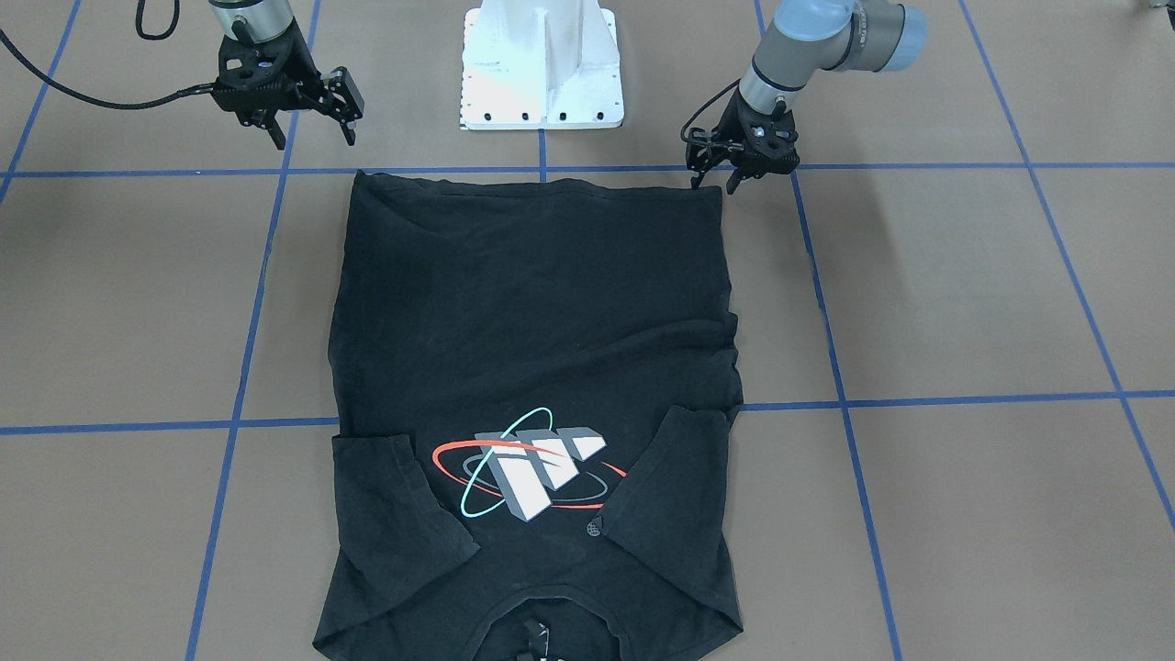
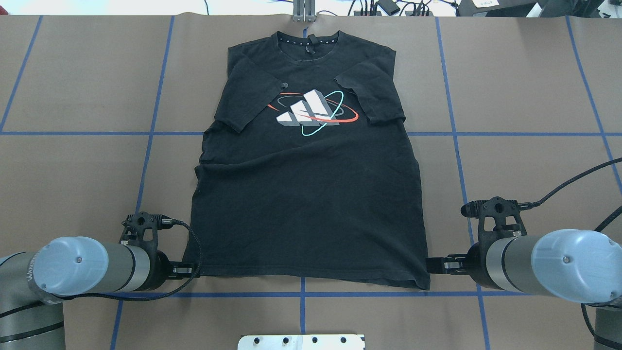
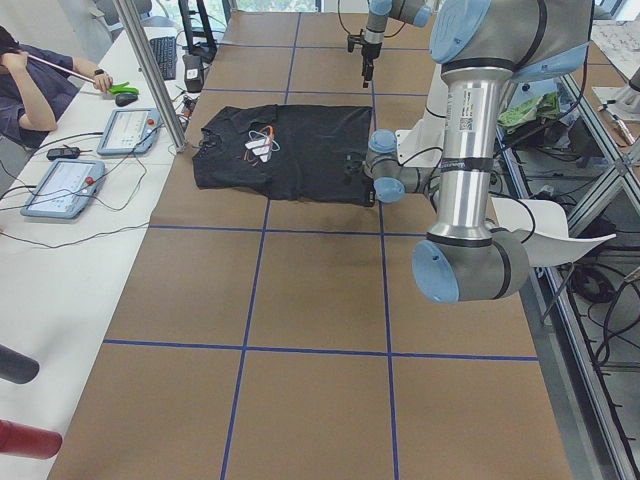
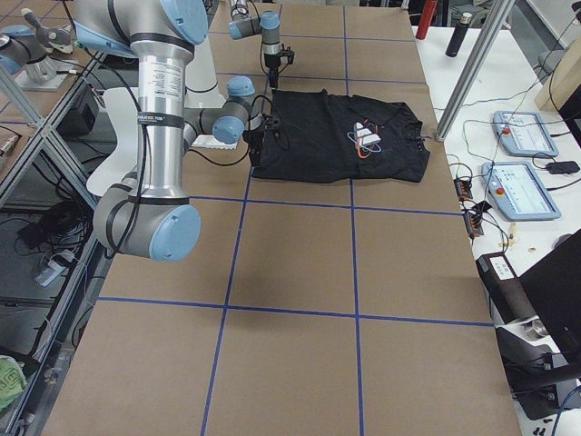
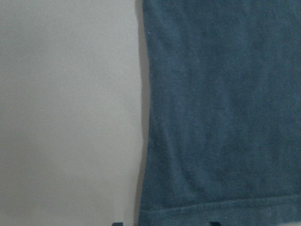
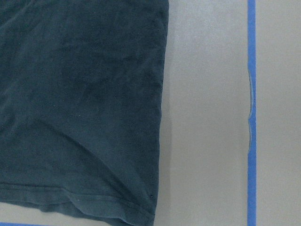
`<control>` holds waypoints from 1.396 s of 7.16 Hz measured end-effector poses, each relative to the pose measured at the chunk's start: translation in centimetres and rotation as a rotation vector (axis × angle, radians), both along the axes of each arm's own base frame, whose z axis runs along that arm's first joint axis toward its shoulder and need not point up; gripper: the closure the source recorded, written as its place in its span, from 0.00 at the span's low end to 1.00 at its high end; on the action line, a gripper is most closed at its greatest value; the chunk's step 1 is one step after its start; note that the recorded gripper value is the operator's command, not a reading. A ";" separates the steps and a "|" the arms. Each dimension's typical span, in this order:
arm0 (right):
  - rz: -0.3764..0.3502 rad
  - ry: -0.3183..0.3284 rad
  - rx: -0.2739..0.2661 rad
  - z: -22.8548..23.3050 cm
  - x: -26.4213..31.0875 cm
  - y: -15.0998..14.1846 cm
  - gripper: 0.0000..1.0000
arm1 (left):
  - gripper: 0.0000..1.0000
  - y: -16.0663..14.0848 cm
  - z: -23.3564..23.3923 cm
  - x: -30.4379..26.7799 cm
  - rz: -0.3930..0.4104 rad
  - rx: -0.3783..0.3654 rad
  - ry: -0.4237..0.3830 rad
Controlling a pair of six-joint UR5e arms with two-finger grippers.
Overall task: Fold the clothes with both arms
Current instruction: 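Grasp the hem corners with the left and right grippers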
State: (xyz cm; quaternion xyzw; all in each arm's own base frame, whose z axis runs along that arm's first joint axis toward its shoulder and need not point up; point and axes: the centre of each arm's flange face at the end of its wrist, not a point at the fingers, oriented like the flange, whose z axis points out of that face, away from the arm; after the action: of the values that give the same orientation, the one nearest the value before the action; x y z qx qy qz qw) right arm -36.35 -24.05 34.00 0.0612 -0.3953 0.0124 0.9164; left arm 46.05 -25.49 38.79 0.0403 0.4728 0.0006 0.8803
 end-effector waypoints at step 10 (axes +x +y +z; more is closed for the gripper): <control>0.001 0.025 0.017 1.0 -1.4 0.3 0.01 | 1.00 -0.4 -1.1 -0.8 -0.013 -0.001 0.022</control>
State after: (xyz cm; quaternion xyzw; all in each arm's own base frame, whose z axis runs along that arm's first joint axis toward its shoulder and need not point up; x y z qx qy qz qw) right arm -37.79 -23.77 35.01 0.0692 -0.3838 0.0089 0.9208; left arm 45.24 -25.88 37.73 0.0426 0.4821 -0.0058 0.8751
